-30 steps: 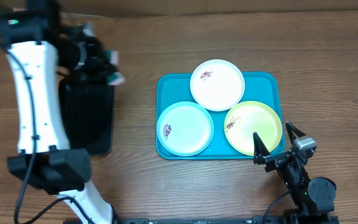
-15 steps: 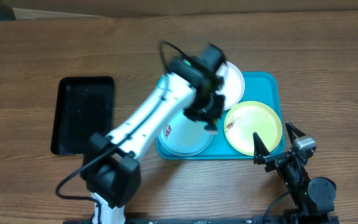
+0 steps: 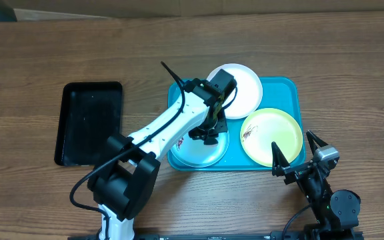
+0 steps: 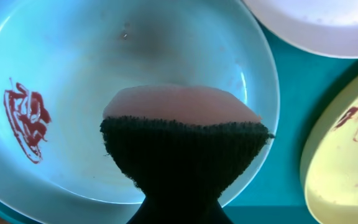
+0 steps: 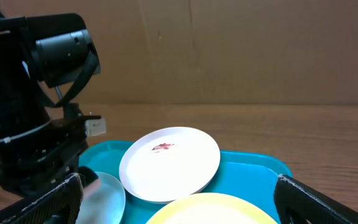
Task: Clean dirty plates on tray and stack at the side
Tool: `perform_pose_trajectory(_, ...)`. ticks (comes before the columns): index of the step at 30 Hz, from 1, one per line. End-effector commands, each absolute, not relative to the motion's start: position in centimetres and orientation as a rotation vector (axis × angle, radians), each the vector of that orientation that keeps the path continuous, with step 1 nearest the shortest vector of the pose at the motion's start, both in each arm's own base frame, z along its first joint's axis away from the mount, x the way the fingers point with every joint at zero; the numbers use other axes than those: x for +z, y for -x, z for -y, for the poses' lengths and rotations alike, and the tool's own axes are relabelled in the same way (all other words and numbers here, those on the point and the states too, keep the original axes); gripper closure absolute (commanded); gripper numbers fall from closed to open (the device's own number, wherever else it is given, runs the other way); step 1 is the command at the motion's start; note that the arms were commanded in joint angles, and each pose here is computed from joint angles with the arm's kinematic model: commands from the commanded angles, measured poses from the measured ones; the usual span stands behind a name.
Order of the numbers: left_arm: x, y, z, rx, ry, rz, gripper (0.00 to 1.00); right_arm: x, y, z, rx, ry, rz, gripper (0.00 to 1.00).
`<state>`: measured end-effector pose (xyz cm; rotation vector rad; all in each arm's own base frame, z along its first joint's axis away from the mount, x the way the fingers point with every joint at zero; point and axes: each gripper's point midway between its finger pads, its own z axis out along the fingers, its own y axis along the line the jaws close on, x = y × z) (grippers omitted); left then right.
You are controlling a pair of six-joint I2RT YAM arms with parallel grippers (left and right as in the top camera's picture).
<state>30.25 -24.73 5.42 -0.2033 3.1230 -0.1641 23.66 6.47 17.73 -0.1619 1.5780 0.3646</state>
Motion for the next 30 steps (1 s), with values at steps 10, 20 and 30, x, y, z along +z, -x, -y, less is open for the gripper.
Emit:
perform_pose_trajectory(10, 4.9, -29.9, 24.2, -0.114, 0.244, -3.127, 0.83, 17.5, -23.6, -6.6, 0.374, 0.162, -1.577, 0.00)
perform_pose_trajectory(20, 4.8, -30.2, 23.8, -0.082, 0.233, -3.111, 0.96, 18.7, -23.0, -8.1, 0.504, 0.190, -1.537, 0.00)
perform_pose_trajectory(30, 4.8, -30.5, 22.4, -0.048, 0.283, -3.121, 0.96, 20.1, -18.7, -13.7, 1.087, 0.270, -1.552, 0.00)
